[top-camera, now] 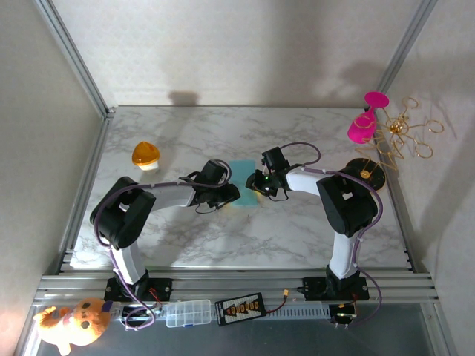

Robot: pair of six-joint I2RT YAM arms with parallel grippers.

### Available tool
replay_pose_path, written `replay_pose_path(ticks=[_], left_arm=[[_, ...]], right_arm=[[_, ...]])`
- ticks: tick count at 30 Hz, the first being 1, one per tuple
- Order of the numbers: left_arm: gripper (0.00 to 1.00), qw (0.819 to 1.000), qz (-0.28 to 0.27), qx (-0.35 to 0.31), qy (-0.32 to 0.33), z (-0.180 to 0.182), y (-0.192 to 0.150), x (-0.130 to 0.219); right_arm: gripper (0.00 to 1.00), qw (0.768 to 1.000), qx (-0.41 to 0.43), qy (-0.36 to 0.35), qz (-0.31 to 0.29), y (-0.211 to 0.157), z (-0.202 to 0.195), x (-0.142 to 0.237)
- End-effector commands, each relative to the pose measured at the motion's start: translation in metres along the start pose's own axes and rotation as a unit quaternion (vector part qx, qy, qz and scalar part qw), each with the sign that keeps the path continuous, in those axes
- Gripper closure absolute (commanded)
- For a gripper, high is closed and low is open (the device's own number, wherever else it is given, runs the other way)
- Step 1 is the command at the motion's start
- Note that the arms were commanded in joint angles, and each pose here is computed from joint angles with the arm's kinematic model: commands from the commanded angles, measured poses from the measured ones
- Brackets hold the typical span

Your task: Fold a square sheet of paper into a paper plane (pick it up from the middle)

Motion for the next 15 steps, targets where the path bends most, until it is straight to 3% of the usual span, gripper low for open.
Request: replay_pose_path(ticks=[1, 15], left_arm=[[0.60, 1.000, 0.005, -0.008, -0.025, -0.013, 0.001, 0.001], [0.63, 0.997, -0.008, 0.014, -0.080, -0.023, 0.022, 0.001]], right_arm=[[0.67, 0.992, -0.029, -0.097, 0.074, -0.045, -0.059, -0.025], [0.67, 0.992, -0.028, -0.097, 0.072, -0.045, -0.059, -0.024]])
Point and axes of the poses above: each hand's point on the last joint's axis, 136 mm out from that joint toward the fingers, its own x axis back along the fingers, its own z axis along the line the jaws close on, y = z × x, the point moved 2 cm from there along x, back along the fingers, and after that the axes turned 3 degrees about x, right-handed, at the moved point
